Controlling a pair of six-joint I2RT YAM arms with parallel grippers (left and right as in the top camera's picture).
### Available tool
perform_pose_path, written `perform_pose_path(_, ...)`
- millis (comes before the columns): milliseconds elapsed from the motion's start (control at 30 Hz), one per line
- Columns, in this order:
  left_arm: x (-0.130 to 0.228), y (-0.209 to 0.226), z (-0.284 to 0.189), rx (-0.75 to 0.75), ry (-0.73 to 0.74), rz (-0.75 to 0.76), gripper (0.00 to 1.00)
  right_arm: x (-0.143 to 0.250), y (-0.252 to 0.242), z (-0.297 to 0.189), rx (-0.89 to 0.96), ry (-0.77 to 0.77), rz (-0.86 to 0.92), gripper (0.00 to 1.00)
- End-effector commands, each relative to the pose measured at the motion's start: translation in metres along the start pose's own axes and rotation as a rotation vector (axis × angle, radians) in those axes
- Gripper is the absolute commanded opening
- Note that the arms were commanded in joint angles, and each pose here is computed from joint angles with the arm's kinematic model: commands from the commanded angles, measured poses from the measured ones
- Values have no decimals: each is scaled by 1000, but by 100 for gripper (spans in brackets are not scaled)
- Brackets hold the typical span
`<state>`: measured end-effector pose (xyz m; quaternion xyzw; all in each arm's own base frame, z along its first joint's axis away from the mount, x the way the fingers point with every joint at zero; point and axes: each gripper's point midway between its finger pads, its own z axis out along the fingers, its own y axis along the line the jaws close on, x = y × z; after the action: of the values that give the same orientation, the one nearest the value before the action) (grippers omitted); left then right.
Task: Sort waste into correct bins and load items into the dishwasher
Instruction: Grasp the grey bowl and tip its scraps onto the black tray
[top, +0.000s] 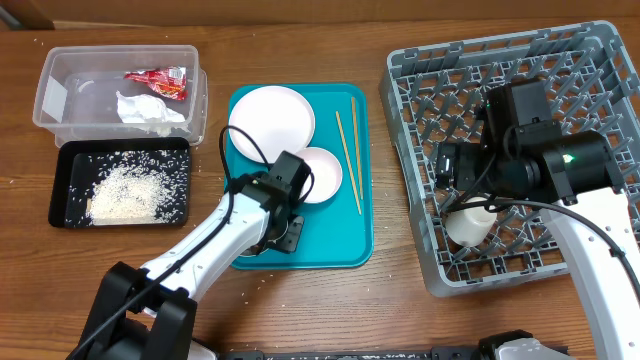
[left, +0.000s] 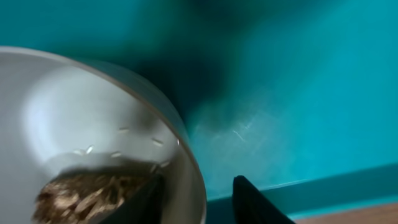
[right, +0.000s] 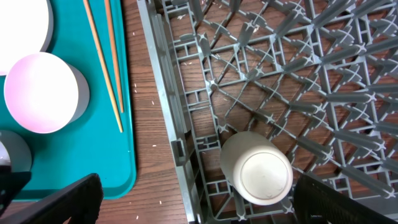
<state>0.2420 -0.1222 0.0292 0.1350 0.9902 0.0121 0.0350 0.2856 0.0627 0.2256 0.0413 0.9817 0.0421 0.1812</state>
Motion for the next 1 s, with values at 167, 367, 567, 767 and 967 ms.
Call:
perform_pose_path(167, 12, -3, 17, 15, 3, 30, 4, -1, 0, 1, 7, -6, -8, 100)
perform_pose_path(367, -5, -6, -3, 28, -23, 11, 4, -1, 0, 1, 8, -6, -8, 100)
perform_pose_path(567, -34, 6, -65, 75, -31, -73, 4, -2, 0, 1, 8, -7, -9, 100)
perform_pose_path(767, -59, 31, -125, 290, -94, -86, 4, -1, 0, 1, 7, -6, -12, 100)
perform_pose_path(967, -62, 91, -137, 483, -202, -201, 4, -1, 0, 1, 7, -6, -12, 100)
